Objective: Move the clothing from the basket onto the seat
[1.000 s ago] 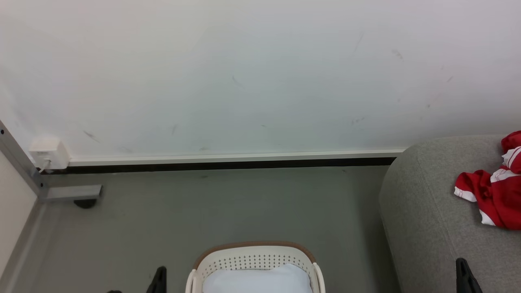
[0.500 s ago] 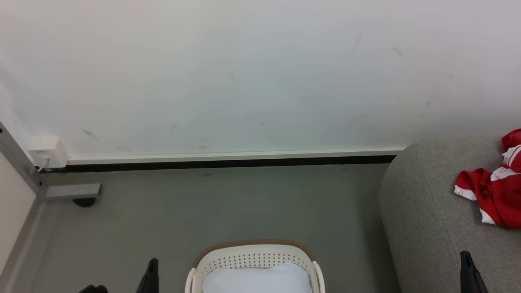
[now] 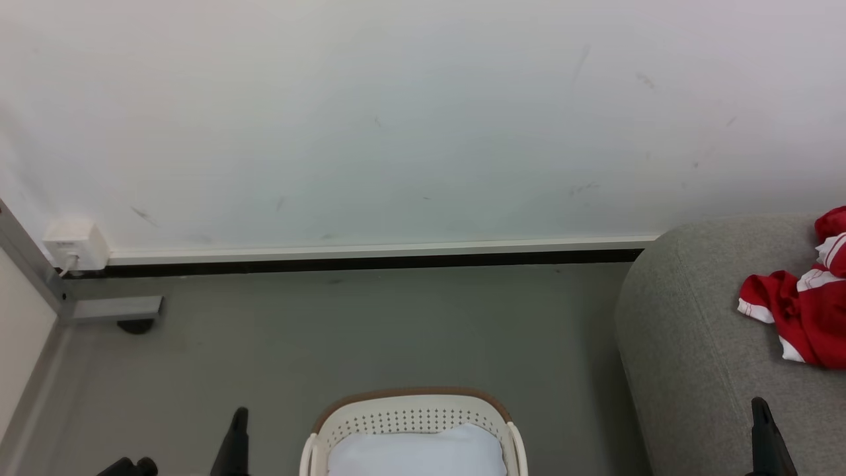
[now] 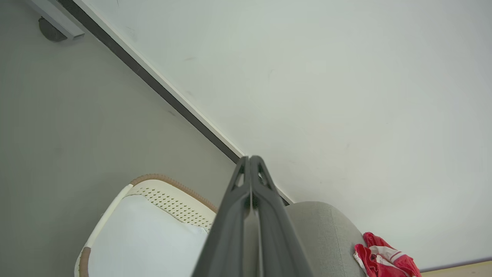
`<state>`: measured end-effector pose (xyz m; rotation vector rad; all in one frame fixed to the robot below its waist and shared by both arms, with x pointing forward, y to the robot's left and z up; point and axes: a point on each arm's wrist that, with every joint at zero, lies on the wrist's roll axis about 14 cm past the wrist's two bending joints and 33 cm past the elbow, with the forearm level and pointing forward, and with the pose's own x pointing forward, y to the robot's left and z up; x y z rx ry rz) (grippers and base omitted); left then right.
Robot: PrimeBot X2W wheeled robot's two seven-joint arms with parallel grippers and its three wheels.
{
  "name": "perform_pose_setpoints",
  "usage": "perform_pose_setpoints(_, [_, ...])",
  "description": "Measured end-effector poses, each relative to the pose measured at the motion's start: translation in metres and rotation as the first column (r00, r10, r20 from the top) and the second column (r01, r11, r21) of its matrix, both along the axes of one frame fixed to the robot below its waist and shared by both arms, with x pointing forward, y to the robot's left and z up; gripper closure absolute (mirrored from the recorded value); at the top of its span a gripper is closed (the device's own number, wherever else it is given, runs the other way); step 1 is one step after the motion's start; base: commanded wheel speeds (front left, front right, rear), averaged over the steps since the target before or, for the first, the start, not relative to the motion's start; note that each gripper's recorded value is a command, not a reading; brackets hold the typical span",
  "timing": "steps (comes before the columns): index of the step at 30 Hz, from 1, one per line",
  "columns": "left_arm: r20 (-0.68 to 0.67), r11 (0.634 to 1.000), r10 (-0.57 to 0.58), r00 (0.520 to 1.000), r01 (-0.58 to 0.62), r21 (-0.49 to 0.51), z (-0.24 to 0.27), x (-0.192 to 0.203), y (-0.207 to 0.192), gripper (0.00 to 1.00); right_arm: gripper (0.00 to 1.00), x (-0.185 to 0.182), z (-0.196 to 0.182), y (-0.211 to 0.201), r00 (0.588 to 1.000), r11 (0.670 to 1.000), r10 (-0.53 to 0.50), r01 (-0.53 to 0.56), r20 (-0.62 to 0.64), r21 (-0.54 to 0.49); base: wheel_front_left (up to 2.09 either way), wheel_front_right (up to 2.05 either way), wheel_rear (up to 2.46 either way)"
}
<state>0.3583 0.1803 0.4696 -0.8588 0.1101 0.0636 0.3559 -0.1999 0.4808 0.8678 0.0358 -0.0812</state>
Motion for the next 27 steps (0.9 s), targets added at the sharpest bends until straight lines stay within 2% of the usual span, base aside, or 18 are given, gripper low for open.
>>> perform_pose_setpoints(13, [0.008, 0.989, 0.019, 1.000, -0.017, -0.146, 0.006, 0.006, 0.005, 1.00, 1.00, 0.007, 0.004, 0.000, 1.000, 0.988, -0.005, 0.004, 0.009, 0.154, 0.00, 0.00, 0.00])
perform_pose_setpoints(27, [0.021, 0.955, 0.035, 0.999, -0.028, -0.294, 0.012, 0.012, 0.008, 1.00, 1.00, 0.014, 0.009, 0.000, 1.000, 0.957, -0.005, -0.002, 0.023, 0.291, 0.00, 0.00, 0.00])
